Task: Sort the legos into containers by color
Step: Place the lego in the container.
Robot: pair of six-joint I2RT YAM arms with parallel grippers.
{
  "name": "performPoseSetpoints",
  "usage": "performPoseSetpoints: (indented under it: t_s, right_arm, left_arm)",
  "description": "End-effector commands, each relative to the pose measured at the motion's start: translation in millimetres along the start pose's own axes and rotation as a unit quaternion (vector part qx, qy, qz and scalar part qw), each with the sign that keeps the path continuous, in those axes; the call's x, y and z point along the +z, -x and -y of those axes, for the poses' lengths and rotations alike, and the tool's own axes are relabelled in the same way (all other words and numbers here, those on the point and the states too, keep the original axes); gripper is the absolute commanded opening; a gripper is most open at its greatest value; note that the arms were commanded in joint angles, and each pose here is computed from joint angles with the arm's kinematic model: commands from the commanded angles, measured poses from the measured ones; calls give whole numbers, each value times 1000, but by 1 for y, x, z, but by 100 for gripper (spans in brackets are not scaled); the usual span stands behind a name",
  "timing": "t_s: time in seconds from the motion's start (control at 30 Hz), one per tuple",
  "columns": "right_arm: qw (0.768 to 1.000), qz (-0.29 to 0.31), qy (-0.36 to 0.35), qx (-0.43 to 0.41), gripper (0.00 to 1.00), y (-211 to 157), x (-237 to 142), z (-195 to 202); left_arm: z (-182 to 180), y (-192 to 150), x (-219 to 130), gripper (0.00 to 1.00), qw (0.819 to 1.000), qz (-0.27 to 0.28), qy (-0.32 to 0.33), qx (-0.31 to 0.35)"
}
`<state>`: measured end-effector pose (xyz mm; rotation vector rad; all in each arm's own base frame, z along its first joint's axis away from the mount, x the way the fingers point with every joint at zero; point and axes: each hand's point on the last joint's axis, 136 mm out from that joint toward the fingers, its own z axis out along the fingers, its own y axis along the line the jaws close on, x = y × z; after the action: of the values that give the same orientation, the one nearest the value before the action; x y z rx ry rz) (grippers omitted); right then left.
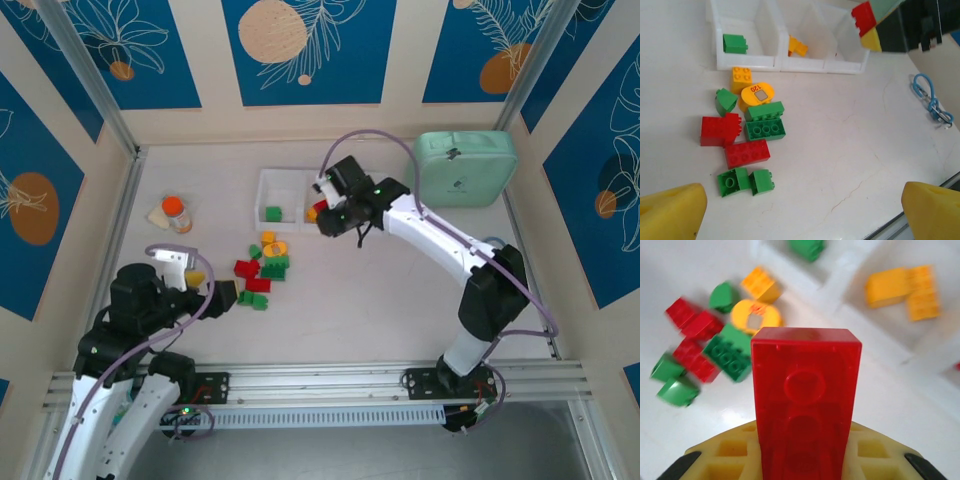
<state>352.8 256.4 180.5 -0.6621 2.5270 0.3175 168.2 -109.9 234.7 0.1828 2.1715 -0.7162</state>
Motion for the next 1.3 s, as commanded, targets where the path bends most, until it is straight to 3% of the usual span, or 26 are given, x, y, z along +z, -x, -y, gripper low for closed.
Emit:
performPoseSetpoints:
  t_s: [0.0, 0.27, 0.4, 0.6, 0.73, 1.03, 1.27]
  right_arm:
    - [999, -6, -40, 19, 18, 11, 18, 47]
    - [994, -36, -38, 98, 19, 19, 73, 106]
    - [992, -44, -43, 110, 26, 28, 93, 119]
    - [990, -53, -58, 117, 52, 34, 99, 128]
    - [989, -57, -62, 125, 61, 35, 86, 124]
    - [988, -35, -39, 143, 88, 34, 25, 80]
    - [994, -57, 73, 66, 91, 9, 13, -11]
  left_arm:
    - [1, 4, 3, 99, 1000, 7, -4, 14]
    - [-3, 3, 7, 99, 1000, 7, 4, 13]
    - [-4, 1, 12, 99, 1000, -9, 2, 8]
    - [-3, 0, 13, 99, 1000, -13, -3, 7]
    - [-5, 1, 13, 99, 1000, -11, 2, 6]
    - [-7, 0, 17, 99, 1000, -18, 3, 2]
    - [-8, 2, 15, 99, 1000, -11, 9, 2]
